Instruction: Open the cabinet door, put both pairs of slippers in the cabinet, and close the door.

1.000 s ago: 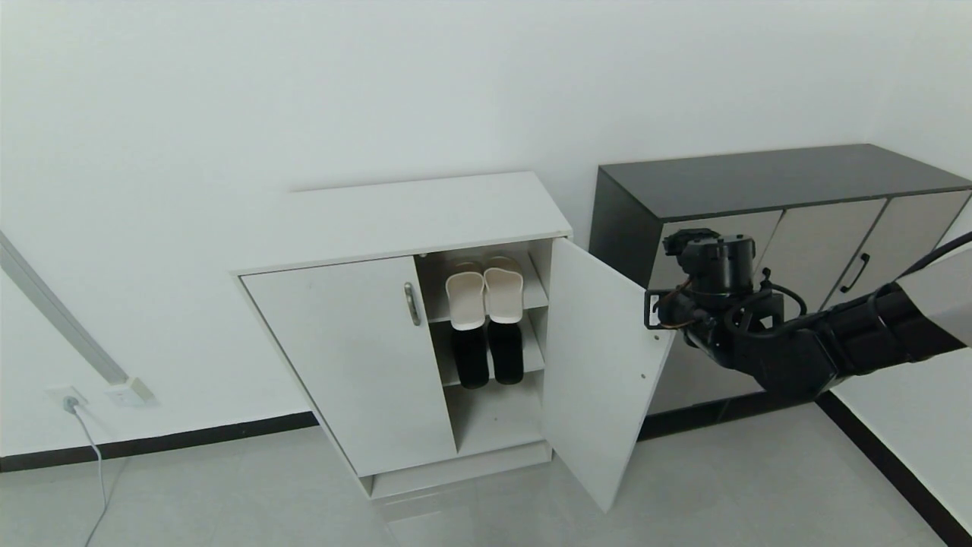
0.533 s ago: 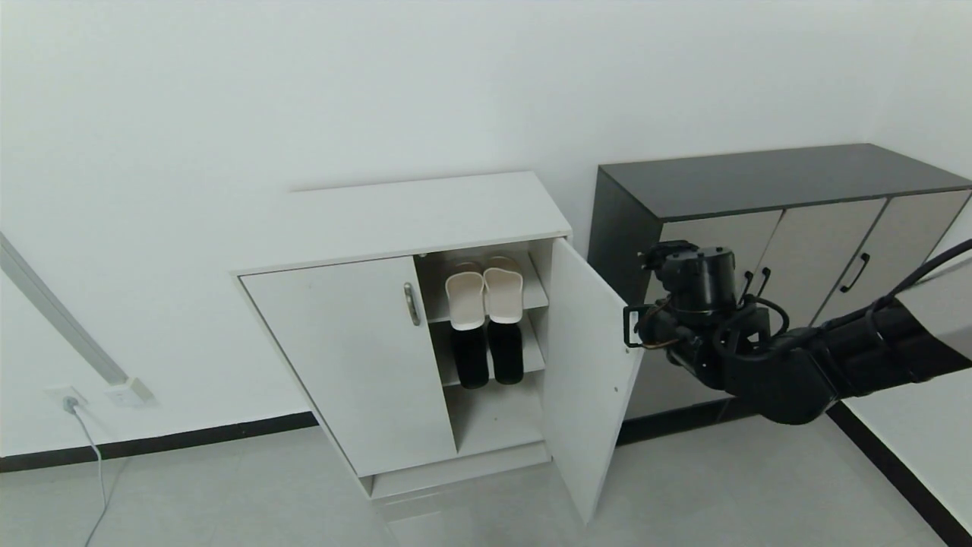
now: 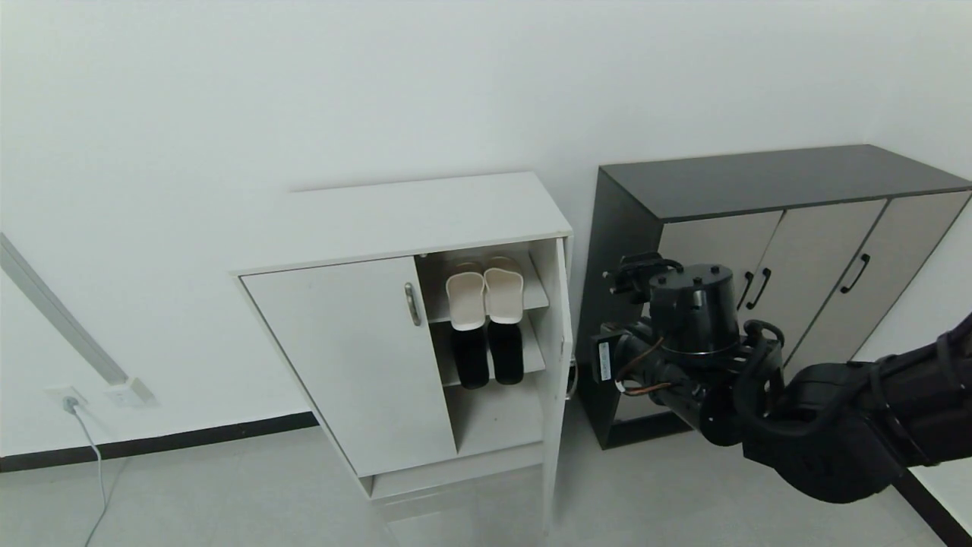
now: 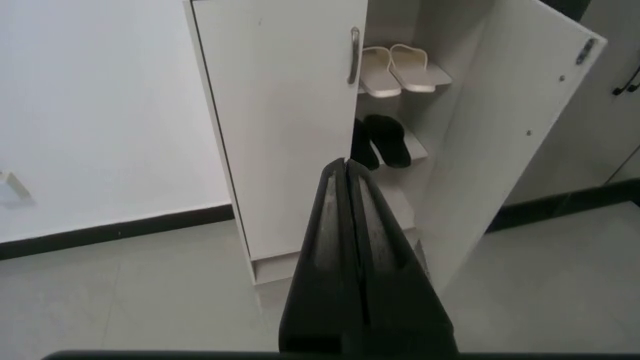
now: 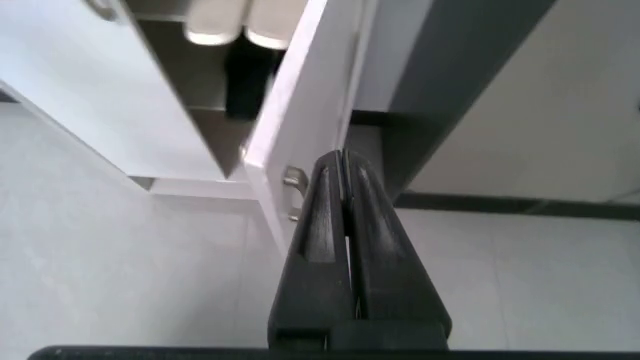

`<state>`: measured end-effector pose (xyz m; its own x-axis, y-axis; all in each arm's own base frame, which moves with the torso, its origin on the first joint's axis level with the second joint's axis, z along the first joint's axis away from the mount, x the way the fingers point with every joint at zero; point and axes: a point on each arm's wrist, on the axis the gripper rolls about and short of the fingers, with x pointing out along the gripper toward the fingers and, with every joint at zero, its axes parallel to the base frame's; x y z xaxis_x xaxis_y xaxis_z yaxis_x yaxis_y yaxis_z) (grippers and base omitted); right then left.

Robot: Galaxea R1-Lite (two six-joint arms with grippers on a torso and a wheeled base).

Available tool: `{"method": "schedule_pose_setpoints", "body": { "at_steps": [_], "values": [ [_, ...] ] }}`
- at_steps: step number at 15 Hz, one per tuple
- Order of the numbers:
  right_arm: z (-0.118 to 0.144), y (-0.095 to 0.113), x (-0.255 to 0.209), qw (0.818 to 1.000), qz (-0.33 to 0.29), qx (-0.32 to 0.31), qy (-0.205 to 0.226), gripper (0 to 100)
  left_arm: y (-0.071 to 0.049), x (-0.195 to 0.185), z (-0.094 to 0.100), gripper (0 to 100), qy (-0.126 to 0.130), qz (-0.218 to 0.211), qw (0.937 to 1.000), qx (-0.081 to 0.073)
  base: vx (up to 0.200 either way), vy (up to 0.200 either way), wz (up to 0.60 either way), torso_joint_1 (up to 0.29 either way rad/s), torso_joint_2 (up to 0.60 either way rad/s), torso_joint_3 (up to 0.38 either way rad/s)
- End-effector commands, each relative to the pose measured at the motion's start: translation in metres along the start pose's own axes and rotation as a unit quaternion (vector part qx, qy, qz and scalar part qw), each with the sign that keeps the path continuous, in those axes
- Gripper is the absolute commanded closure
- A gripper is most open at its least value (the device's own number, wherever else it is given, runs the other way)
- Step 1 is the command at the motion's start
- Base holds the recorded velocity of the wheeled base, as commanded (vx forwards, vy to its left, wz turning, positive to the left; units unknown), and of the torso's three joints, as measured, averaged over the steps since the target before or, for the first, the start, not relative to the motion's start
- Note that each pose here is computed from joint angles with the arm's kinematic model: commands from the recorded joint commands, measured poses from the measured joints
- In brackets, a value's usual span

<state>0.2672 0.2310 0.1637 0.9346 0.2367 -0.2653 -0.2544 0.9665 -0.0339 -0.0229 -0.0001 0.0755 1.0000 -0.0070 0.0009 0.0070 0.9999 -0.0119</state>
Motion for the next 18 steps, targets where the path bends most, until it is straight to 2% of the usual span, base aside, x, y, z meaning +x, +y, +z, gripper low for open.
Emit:
{"method": "schedule_pose_setpoints", "body": {
  "at_steps": [1, 4, 10, 18],
  "values": [
    [0.005, 0.0, -0.009, 1.0, 0.006, 0.003, -0.009, 100, 0.0, 0.0, 0.0, 100, 0.001, 0.0, 1.0, 0.0, 0.0, 0.0, 0.0, 0.0, 0.0, 0.0],
    [0.006, 0.004, -0.013, 1.0, 0.015, 0.002, -0.011, 100, 0.0, 0.0, 0.0, 100, 0.0, 0.0, 1.0, 0.0, 0.0, 0.0, 0.0, 0.0, 0.0, 0.0],
    [0.004, 0.005, -0.014, 1.0, 0.027, 0.001, -0.01, 100, 0.0, 0.0, 0.0, 100, 0.0, 0.0, 1.0, -0.001, 0.0, 0.0, 0.6, 0.003, 0.0, 0.003],
    [0.004, -0.008, -0.013, 1.0, 0.002, -0.023, -0.009, 100, 0.0, 0.0, 0.0, 100, 0.001, 0.0, 1.0, -0.001, 0.0, 0.0, 0.0, 0.0, 0.0, 0.0]
  ]
}}
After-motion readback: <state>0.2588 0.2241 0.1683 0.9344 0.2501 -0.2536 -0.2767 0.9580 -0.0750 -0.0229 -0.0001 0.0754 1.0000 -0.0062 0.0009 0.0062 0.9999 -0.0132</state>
